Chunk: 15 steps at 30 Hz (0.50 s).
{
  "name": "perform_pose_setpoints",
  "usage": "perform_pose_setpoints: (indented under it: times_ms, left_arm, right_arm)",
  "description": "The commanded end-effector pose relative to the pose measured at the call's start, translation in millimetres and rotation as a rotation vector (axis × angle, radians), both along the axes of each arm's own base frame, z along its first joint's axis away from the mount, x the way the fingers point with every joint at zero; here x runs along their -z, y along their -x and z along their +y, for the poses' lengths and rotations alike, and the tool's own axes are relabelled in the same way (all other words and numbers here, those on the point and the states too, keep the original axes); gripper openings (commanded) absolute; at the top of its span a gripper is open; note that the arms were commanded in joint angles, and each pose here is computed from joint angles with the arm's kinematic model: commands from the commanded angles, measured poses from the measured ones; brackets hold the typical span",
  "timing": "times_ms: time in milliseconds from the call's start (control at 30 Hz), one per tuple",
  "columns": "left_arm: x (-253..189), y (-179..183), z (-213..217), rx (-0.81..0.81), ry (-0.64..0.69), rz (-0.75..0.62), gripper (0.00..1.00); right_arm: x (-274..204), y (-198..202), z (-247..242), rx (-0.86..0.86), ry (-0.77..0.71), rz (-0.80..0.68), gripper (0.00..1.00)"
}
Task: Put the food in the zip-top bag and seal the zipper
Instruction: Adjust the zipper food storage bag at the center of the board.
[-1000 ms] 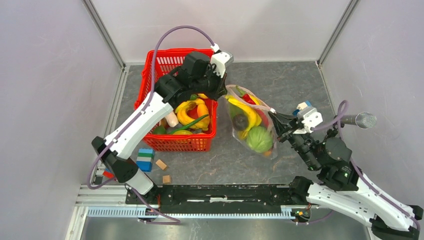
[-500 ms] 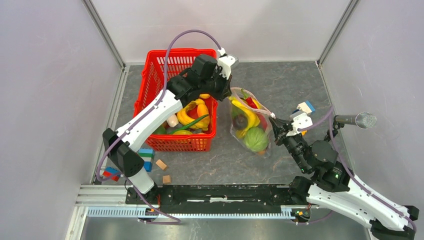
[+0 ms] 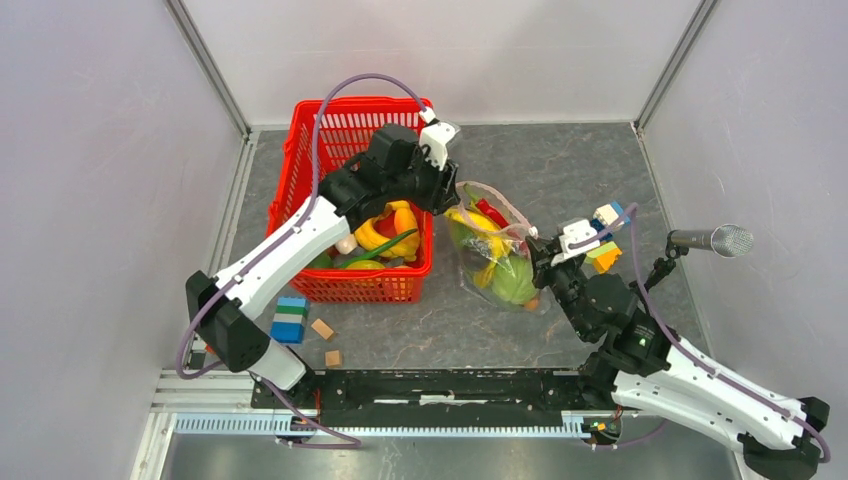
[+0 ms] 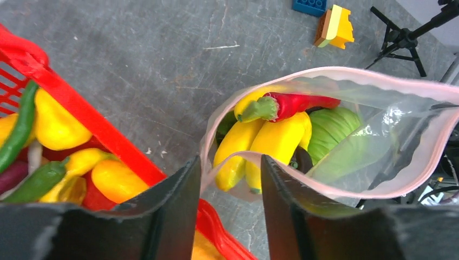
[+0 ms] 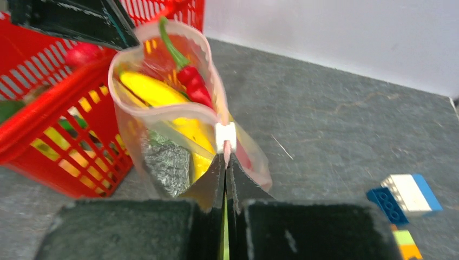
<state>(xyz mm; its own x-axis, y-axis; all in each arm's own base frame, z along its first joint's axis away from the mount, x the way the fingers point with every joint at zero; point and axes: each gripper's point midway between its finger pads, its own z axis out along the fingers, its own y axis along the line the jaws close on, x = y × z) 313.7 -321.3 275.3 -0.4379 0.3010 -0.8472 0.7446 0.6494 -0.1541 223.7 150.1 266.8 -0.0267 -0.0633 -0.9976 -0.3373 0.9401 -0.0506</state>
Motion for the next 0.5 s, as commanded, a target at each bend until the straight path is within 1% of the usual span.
perform_pose_setpoints:
  times_ms: [0, 33, 100, 233, 267, 333, 400, 467]
  left_arm:
    - [-54.2, -1.9, 5.1, -0.021, 0.099, -0.146, 0.56]
    - [-58.0, -2.4, 5.8, -0.025, 0.103, -0.154, 0.64]
    - [-67.0, -2.6, 4.7, -0.020, 0.120, -0.173, 0.66]
    - [-78.0, 1.2, -5.2, 0.024, 0.169, -0.175, 0.64]
    - [-77.1, 2.6, -8.6, 0.035, 0.180, -0.160, 0.63]
    - [-73.1, 3.4, -14.1, 0.044, 0.192, -0.126, 0.57]
    - [-66.6, 3.5, -18.0, 0.034, 0.202, -0.082, 0.56]
    - [-55.6, 1.2, -21.0, 0.004, 0.213, -0.024, 0.58]
  right_arm:
    - [-38.0, 8.7, 13.7, -0.105, -0.136, -0.096, 0.00]
    - [-38.7, 9.5, 15.1, -0.115, -0.133, -0.097, 0.00]
    - [-38.5, 10.7, 17.7, -0.133, -0.122, -0.097, 0.00]
    - [-39.0, 12.1, 22.9, -0.159, -0.121, -0.096, 0.00]
    - [-39.9, 12.3, 23.7, -0.162, -0.122, -0.097, 0.00]
    - [-42.3, 13.4, 25.3, -0.174, -0.129, -0.101, 0.00]
    - [-44.2, 14.1, 25.7, -0.178, -0.136, -0.105, 0.00]
    - [-46.1, 14.9, 25.7, -0.182, -0.143, -0.109, 0.00]
